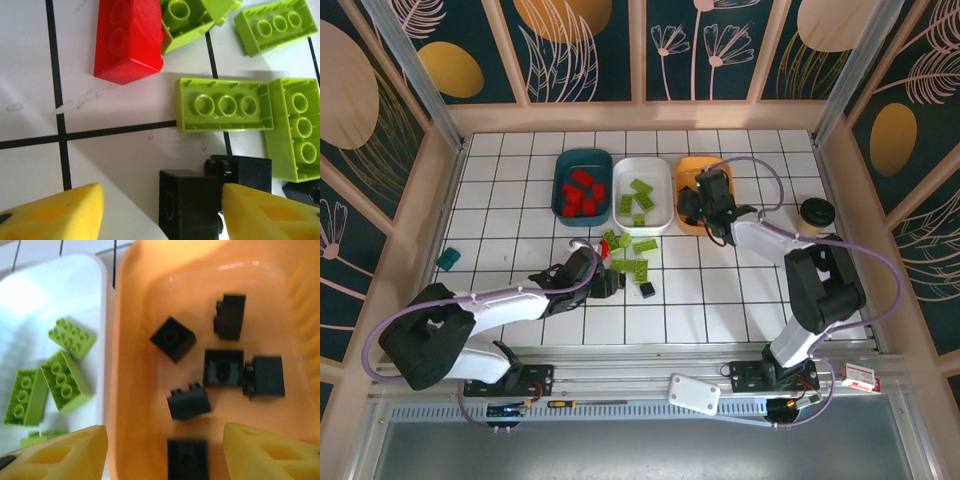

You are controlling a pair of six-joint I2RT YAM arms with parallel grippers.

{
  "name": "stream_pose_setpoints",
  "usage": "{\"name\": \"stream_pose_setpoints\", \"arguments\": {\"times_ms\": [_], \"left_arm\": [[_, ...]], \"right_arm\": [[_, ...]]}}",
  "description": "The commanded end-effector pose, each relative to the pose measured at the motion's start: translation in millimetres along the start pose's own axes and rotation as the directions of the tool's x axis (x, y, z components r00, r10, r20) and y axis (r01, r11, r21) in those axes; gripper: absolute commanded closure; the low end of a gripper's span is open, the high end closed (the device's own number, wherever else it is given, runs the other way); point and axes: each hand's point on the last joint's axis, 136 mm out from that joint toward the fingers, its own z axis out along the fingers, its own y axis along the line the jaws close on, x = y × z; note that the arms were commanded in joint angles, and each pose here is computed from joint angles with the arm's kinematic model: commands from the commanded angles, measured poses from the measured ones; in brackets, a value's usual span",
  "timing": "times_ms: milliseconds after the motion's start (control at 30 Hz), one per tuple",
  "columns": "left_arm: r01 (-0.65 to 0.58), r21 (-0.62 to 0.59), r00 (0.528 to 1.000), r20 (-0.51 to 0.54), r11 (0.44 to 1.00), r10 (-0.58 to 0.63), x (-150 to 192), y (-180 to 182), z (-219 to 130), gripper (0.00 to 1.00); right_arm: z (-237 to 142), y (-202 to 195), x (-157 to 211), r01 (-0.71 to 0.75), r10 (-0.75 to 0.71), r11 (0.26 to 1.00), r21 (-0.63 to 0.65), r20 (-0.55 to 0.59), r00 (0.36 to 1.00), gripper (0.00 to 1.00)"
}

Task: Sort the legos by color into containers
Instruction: Place the lego in the container, then pick up the lego from the middle-left of the table.

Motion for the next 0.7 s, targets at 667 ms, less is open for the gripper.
{"name": "stream_pose_setpoints", "arguments": {"times_ms": [667], "left_arm": [[0.001,-0.034,1.000,0.020,0.999,0.000,-5,3,4,0.69]], "right_arm": [[-48,-2,14,-0.050,0.052,0.998,-0.024,0.098,0.994,0.37]]}}
